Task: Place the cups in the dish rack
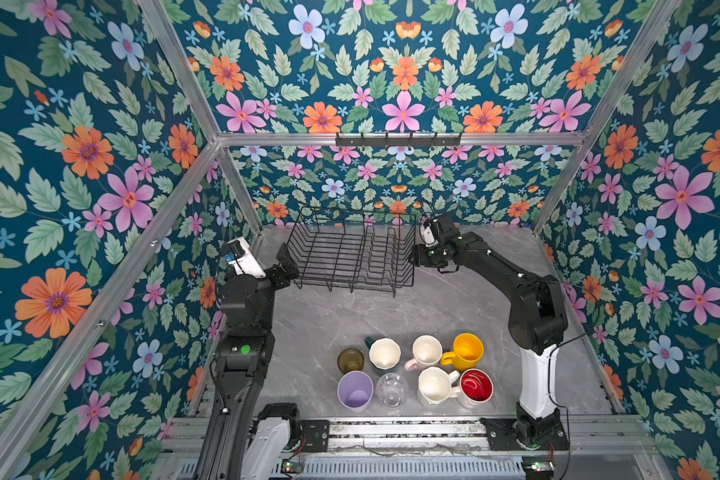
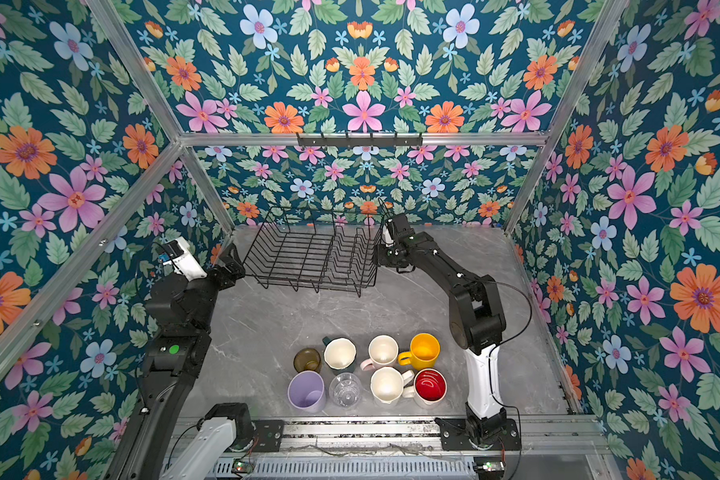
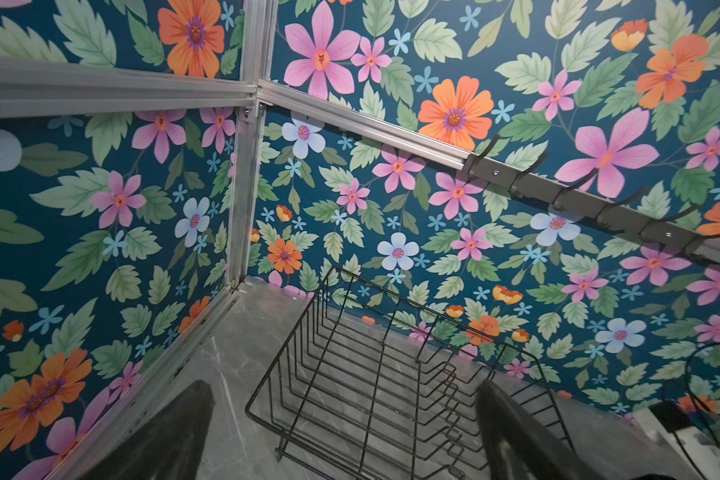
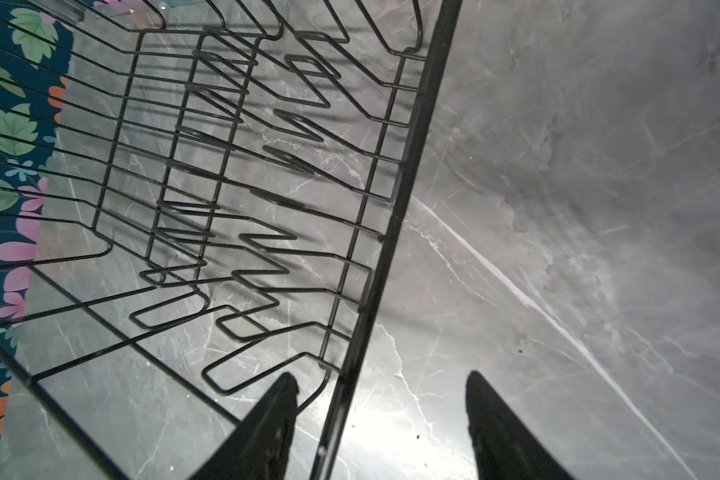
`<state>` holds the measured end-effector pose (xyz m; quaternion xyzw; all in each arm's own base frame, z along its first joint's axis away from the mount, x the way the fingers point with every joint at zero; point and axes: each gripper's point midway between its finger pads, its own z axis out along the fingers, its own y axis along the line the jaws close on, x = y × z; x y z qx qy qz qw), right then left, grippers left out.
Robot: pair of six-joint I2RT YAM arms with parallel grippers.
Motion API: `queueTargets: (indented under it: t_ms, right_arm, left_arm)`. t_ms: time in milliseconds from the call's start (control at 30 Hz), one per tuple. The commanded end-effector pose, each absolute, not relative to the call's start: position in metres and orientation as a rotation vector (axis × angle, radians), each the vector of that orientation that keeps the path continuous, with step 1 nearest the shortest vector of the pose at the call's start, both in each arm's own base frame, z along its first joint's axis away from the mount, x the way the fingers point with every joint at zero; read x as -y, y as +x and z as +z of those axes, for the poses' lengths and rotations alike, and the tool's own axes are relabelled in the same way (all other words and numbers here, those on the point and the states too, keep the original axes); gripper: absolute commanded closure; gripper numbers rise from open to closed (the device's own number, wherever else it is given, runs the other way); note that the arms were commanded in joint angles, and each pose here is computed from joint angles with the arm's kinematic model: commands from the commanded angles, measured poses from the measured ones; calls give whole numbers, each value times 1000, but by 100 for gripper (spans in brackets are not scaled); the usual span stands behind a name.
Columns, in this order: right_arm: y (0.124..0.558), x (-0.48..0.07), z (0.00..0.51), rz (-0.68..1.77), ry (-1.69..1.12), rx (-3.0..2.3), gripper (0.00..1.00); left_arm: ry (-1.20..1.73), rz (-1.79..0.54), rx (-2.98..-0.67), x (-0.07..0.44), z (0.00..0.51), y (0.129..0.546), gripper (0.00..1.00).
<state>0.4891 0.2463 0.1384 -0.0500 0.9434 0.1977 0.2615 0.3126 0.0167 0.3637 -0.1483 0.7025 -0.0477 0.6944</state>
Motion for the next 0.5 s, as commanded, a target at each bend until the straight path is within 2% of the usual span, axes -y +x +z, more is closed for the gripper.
queueTargets:
  t_ms: [0,467]
  right_arm:
    - [496,-246,138,500,-138,-2543,37]
    - [511,-259,128,477,-145,-2536,57]
  left_arm:
    - [-341,-20,-1546,-28,355,311,0]
    - [-329,-14,-1570,-27,335,304,0]
